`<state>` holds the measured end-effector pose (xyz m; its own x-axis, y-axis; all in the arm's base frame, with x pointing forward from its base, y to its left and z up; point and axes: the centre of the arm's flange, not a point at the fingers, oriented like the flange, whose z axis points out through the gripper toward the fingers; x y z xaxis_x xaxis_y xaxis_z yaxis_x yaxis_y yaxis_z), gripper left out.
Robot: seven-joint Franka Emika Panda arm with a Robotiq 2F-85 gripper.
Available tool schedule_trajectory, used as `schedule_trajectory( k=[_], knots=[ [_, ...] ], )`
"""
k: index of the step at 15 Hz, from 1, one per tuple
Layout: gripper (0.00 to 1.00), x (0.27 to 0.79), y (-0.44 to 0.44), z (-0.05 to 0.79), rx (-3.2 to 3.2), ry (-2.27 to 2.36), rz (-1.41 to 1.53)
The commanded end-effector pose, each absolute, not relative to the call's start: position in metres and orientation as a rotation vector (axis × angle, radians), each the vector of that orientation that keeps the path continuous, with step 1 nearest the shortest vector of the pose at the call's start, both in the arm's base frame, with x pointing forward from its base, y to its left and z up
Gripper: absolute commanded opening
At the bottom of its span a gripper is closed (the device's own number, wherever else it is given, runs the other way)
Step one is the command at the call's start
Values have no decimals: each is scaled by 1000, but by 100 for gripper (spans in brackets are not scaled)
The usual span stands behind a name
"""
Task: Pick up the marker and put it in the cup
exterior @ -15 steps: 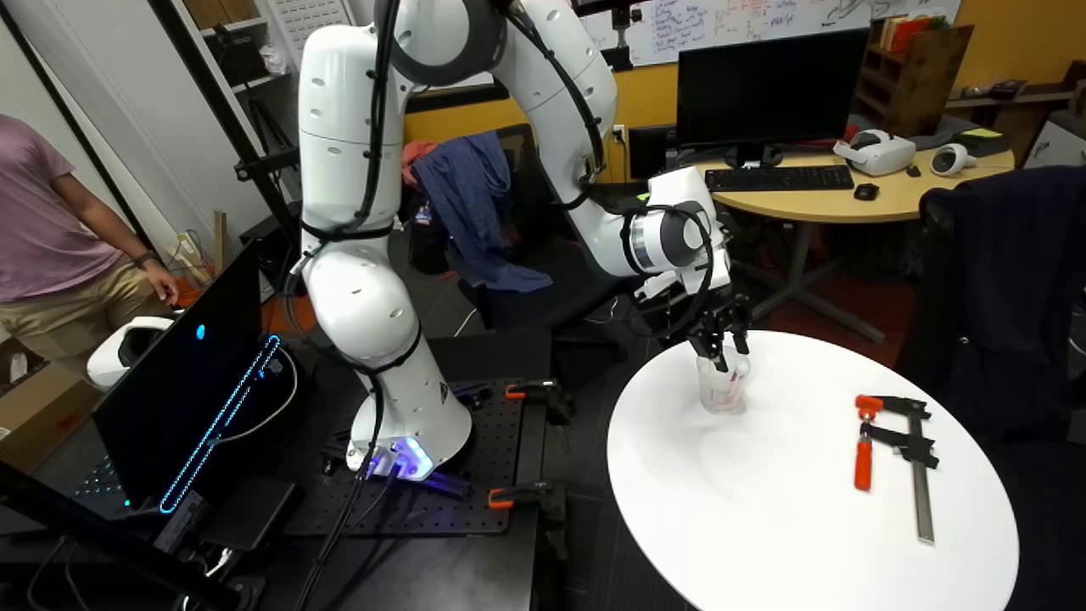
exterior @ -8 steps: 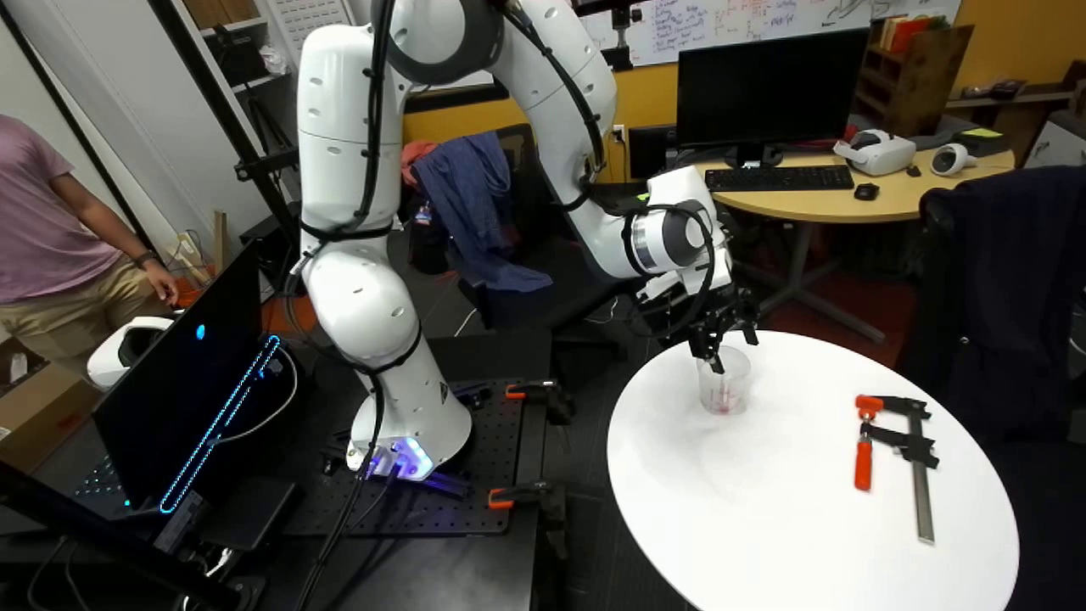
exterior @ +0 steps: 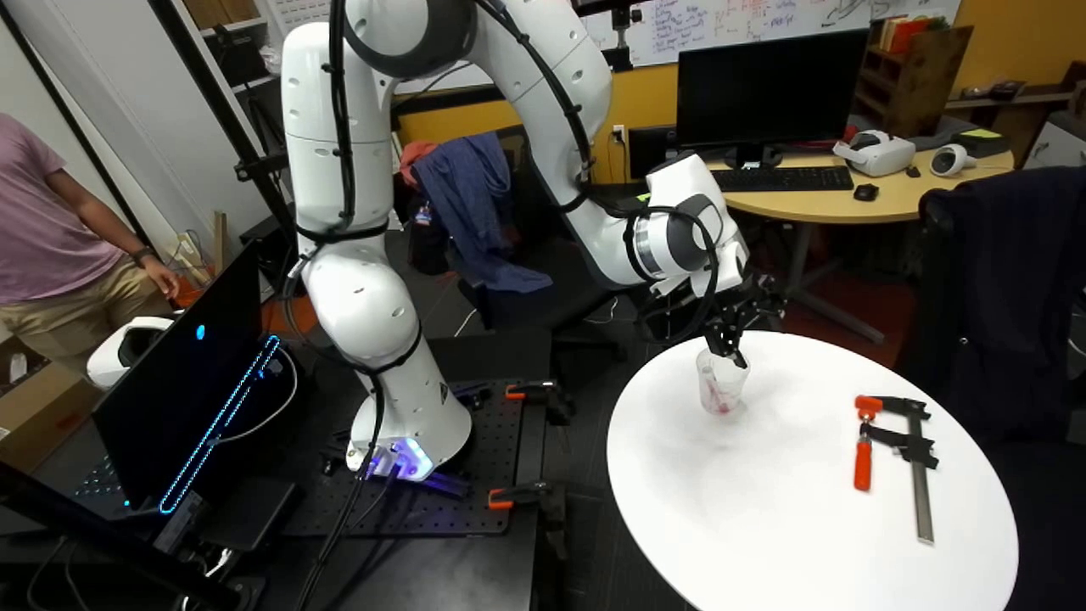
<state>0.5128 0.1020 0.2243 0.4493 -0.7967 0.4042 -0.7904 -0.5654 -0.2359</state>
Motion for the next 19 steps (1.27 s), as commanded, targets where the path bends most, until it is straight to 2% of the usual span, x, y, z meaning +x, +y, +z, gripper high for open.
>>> schedule_trajectory(
  k=[1,10,19],
  knots=[
    [100,502,66,248,-2492,1503,-766],
    [100,517,-9,270,-2212,1547,-823],
    [100,521,-10,274,-2253,1549,-834]
  ],
)
